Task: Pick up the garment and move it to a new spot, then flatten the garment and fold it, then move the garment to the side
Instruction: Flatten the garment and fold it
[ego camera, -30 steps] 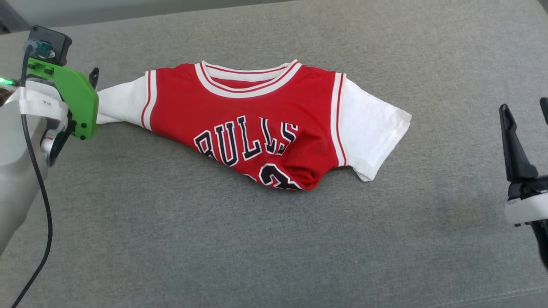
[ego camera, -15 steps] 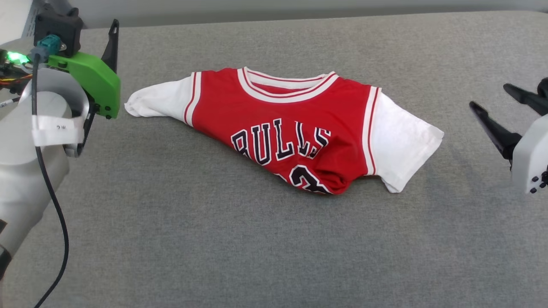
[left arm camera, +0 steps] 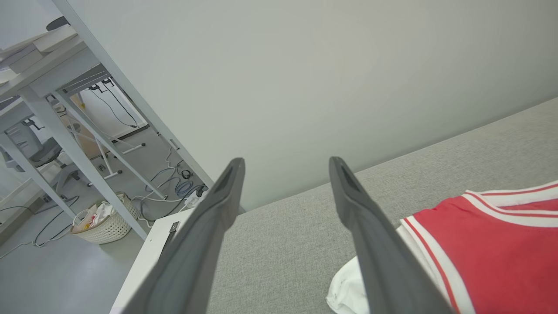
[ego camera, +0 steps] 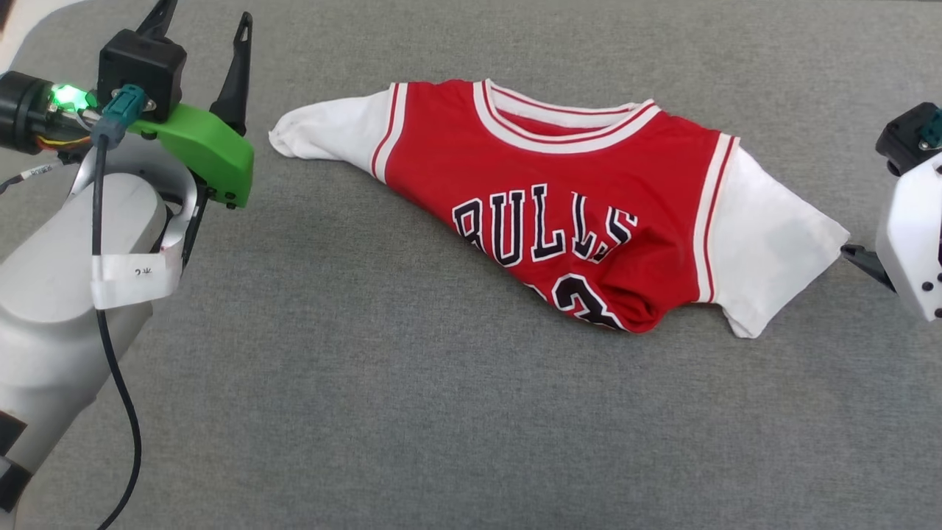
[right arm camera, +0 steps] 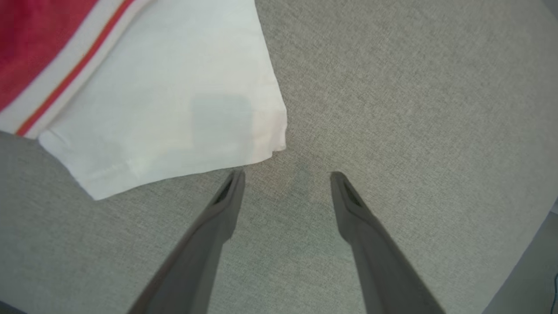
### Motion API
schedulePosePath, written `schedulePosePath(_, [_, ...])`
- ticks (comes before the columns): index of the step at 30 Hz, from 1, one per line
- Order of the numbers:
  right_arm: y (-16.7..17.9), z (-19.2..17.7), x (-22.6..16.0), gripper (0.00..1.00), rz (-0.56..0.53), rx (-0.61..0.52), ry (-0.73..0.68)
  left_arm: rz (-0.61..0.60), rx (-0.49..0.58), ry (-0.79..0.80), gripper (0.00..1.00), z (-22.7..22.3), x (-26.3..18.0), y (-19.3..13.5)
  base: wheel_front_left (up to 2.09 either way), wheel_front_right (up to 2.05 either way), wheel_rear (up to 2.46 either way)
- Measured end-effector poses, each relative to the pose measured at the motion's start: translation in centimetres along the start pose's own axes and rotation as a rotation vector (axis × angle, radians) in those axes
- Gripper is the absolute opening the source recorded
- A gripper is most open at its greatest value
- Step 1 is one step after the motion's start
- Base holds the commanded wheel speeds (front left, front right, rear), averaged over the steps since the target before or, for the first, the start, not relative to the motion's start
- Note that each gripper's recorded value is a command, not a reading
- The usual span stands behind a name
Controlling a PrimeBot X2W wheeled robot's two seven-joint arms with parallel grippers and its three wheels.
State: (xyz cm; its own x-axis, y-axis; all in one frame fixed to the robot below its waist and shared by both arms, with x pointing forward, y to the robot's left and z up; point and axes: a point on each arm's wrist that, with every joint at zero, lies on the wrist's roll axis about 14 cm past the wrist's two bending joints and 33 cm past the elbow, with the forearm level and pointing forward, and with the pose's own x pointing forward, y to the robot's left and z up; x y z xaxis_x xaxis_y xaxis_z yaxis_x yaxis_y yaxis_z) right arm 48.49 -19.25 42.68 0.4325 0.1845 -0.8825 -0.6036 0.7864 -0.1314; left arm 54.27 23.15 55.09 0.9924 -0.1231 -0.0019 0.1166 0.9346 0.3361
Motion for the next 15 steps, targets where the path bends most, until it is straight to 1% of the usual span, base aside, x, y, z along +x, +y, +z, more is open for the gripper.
schedulePosePath(5, [0.6, -0.1, 3.6, 1.0, 0.039, 0.011, 0.045, 0.012, 0.004, 0.007, 1.0, -1.1, 0.4, 0.2, 0.0, 0.0, 0.0])
schedulePosePath(6, [1.0, -0.4, 4.2, 1.0, 0.052, 0.006, 0.06, 0.014, 0.002, 0.007, 1.0, -1.2, 0.4, 0.1, 0.0, 0.0, 0.0])
schedulePosePath(7, [1.7, -1.4, 5.9, 1.0, 0.081, -0.015, 0.1, 0.02, -0.002, 0.006, 1.0, -1.7, 0.8, 0.0, 0.0, 0.0, 0.0])
schedulePosePath(10, [2.1, -1.6, 7.1, 1.0, 0.107, -0.02, 0.105, 0.029, -0.004, 0.024, 1.0, -2.8, 0.7, 0.1, 0.0, 0.0, 0.0])
schedulePosePath(13, [2.4, -1.3, 7.6, 1.0, 0.128, -0.01, 0.07, 0.042, -0.008, 0.055, 1.0, -4.2, 0.3, 0.3, 0.0, 0.0, 0.0])
schedulePosePath(14, [2.5, -1.2, 7.6, 0.75, 0.132, -0.007, 0.061, 0.044, -0.008, 0.059, 1.0, -4.3, 0.2, 0.4, 0.0, 0.0, 0.0])
schedulePosePath(15, [2.5, -1.0, 7.5, 0.0, 0.133, -0.005, 0.041, 0.045, -0.009, 0.063, 1.0, -4.5, 0.2, 0.4, 0.0, 0.0, 0.0])
